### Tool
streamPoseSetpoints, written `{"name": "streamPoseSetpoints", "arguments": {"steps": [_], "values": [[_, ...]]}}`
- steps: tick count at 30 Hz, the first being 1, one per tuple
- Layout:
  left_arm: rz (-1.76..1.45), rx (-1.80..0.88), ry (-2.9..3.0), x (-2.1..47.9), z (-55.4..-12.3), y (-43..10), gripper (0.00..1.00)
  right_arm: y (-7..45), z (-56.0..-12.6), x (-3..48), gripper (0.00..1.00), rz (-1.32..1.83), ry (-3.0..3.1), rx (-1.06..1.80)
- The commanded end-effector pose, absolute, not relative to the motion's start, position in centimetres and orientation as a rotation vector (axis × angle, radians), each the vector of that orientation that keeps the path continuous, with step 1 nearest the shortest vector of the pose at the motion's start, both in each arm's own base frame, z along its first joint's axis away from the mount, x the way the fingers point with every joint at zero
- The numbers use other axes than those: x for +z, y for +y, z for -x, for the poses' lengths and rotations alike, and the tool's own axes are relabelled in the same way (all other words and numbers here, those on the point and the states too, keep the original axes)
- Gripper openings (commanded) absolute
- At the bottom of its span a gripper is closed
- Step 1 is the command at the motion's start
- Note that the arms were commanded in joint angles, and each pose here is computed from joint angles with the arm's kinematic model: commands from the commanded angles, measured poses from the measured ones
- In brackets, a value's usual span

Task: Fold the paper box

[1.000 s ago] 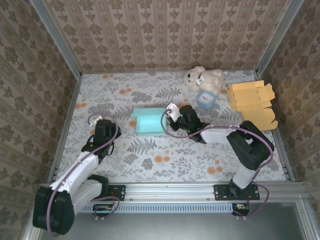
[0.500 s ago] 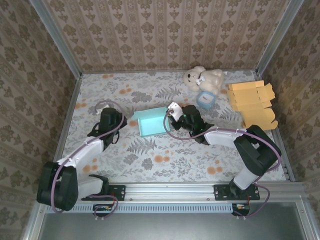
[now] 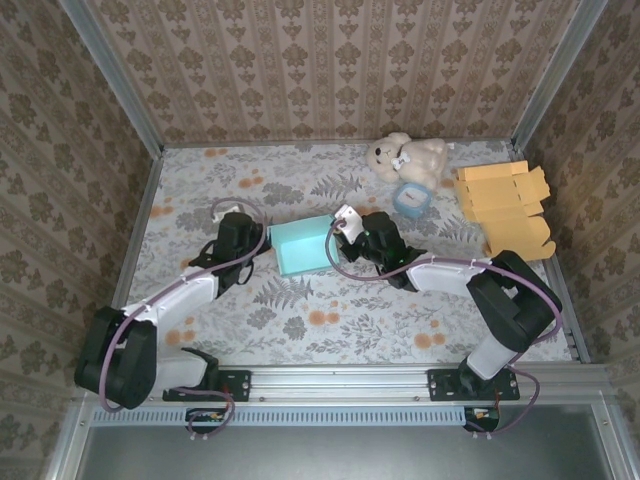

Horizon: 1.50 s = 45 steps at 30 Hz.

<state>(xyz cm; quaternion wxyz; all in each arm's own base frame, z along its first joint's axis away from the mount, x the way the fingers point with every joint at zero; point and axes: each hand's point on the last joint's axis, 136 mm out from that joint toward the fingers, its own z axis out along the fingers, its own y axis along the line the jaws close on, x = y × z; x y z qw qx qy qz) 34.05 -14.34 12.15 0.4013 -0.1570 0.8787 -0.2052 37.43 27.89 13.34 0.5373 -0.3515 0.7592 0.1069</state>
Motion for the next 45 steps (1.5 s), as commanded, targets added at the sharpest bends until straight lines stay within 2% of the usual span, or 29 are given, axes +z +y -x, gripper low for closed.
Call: {"name": "streamPoseSetpoints", "arguments": {"steps": [1,16,30,45], "values": [[0.356,-0.562,2.185,13.4,-34.6,-16.1,0.28,28.6,-37.4,14.5,0.00,0.776,1.782,0.284],[0.280,-0.534,2.208,11.8,-32.4,-18.0,0.26,30.0,-35.5,11.6,0.00,0.695,1.847,0.275],[0.200,-0.471,2.210,10.7,-29.0,-19.2,0.25,29.0,-32.9,9.1,0.00,0.638,1.899,0.250],[0.181,-0.419,2.229,8.5,-25.4,-17.9,0.24,27.7,-30.2,6.3,0.00,0.648,1.953,0.189]]}}
